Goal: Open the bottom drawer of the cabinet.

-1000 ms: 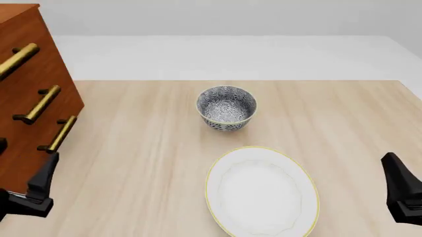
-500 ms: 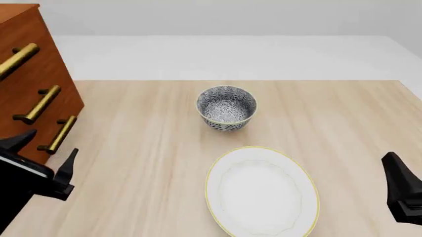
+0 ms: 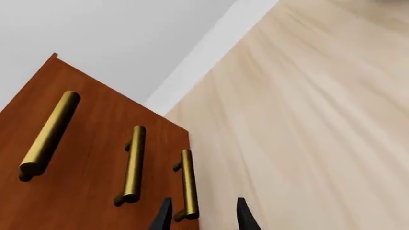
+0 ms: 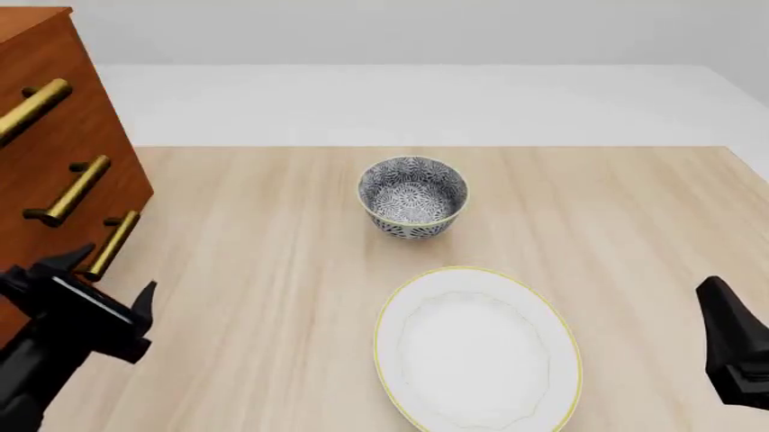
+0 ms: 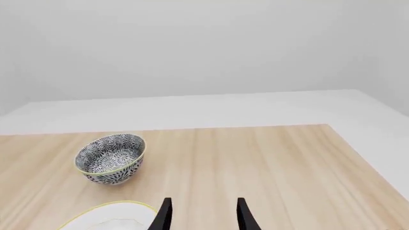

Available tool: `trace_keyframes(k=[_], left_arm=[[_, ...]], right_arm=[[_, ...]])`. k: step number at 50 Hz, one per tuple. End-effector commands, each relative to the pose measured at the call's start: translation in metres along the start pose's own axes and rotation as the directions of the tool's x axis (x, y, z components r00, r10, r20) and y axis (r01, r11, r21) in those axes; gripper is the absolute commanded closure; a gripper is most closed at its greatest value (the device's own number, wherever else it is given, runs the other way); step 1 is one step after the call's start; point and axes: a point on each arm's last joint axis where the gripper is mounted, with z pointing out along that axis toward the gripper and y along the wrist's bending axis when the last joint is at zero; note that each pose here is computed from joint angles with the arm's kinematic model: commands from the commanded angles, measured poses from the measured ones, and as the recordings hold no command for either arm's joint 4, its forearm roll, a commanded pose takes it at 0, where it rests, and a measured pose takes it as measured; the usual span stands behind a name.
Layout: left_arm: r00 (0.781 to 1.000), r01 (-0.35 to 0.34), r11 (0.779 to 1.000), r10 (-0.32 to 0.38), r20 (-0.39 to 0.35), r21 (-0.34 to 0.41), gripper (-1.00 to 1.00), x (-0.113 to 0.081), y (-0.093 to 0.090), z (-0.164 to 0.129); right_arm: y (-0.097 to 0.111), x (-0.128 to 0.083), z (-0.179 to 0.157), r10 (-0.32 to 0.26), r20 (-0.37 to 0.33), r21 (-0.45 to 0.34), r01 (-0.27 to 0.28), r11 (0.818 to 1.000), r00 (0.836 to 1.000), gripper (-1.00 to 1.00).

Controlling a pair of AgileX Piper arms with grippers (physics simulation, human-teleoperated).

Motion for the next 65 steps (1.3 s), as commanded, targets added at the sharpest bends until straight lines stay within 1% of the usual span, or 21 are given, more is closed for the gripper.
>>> trace_keyframes(k=[1,5,8,11,13,21,24,38,54,60,65], left_arm=[[0.997,-0.076,0.997,0.076,-0.035,-0.003,-1.00,0.009,-0.002,0.005],[0.992,-0.119,0.993,0.118,-0.046,-0.006,-1.00,0.011,-0.001,0.005],[0.991,-0.122,0.993,0.122,-0.055,-0.001,-1.00,0.012,-0.002,0.005],[0.989,-0.135,0.991,0.135,-0.063,0.005,-1.00,0.014,-0.002,0.006],[0.984,-0.159,0.987,0.159,-0.080,0.006,-1.00,0.017,-0.002,0.006],[0.978,-0.183,0.983,0.184,-0.097,0.013,-1.00,0.020,-0.002,0.006],[0.973,-0.202,0.979,0.203,-0.113,0.020,-1.00,0.023,-0.002,0.008],[0.959,-0.243,0.969,0.246,-0.138,0.040,-1.00,0.030,-0.002,0.028],[0.950,-0.259,0.965,0.263,-0.167,0.044,-1.00,0.040,0.000,0.053],[0.942,-0.281,0.958,0.286,-0.176,0.051,-1.00,0.044,0.000,0.059],[0.939,-0.286,0.957,0.290,-0.185,0.050,-1.00,0.046,0.001,0.063]], right_arm=[[0.000,0.000,0.000,0.010,-0.001,0.002,-0.010,1.000,1.000,-1.00],[0.000,0.000,0.000,0.013,0.000,0.002,-0.013,1.000,1.000,-1.00],[0.000,0.000,0.000,0.014,0.001,0.002,-0.014,1.000,1.000,-1.00],[0.000,0.000,0.000,0.017,0.002,0.004,-0.017,1.000,1.000,-1.00],[0.000,0.000,0.000,0.020,0.003,0.006,-0.020,1.000,1.000,-1.00],[0.000,0.000,0.000,0.021,0.004,0.005,-0.021,1.000,1.000,-1.00],[0.000,0.000,0.000,0.023,0.004,0.005,-0.023,1.000,1.000,-1.00],[0.000,0.000,0.000,0.019,0.001,0.004,-0.019,1.000,1.000,-1.00],[0.000,0.000,0.001,0.017,-0.002,0.000,-0.017,1.000,1.000,-1.00],[0.000,0.000,0.001,0.016,-0.003,0.004,-0.016,1.000,1.000,-1.00],[0.000,0.000,0.001,0.017,-0.002,0.006,-0.017,1.000,1.000,-1.00]])
